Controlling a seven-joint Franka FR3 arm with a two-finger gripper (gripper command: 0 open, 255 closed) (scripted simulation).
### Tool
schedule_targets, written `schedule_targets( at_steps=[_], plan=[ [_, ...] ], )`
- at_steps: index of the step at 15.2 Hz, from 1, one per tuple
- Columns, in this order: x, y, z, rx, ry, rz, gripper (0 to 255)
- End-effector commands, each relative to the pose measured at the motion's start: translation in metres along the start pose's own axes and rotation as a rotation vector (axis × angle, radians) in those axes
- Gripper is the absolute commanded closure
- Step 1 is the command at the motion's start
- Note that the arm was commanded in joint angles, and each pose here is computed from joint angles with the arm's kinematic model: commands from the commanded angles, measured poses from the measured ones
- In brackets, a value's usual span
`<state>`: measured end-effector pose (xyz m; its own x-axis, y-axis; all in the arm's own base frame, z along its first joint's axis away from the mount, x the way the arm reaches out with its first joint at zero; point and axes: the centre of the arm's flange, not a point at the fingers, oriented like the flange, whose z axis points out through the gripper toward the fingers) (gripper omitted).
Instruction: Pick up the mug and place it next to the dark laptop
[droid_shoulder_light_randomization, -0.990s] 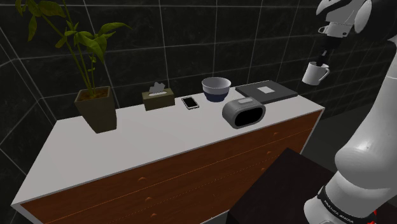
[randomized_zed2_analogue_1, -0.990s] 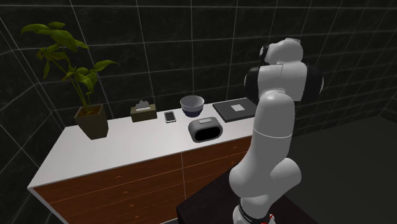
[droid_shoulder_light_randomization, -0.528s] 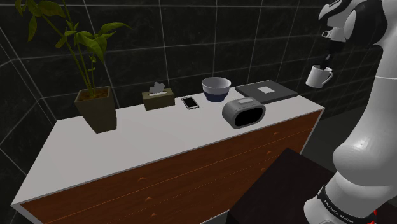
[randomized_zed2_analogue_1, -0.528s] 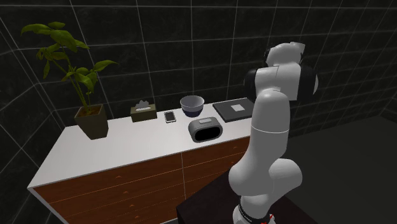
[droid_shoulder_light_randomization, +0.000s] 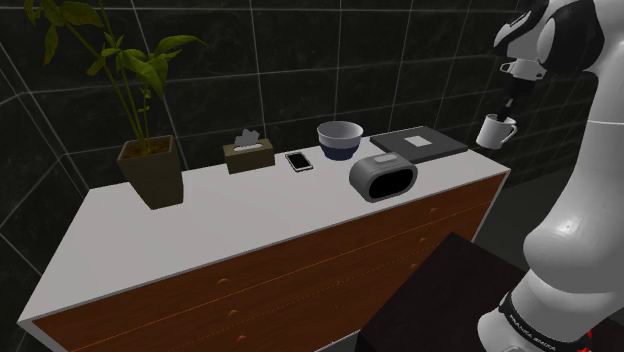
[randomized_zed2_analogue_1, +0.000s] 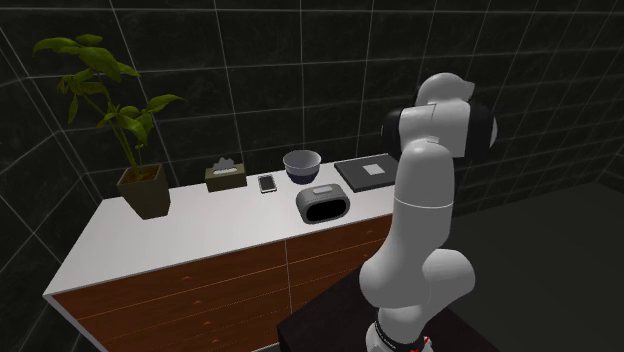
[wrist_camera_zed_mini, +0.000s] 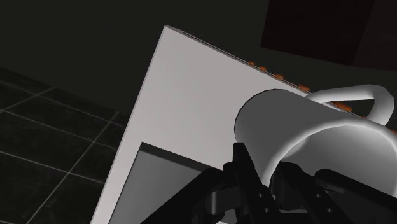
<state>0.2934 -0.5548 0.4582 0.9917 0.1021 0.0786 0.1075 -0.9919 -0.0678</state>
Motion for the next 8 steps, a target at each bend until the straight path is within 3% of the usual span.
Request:
schedule_targets(
  at_steps=[1,8],
  plan=[
    [-0.001,0.001,0.011,-0.001,0.000,0.000,255],
    [-0.004,0.004,0.047,-0.001,0.000,0.000,255]
  ],
)
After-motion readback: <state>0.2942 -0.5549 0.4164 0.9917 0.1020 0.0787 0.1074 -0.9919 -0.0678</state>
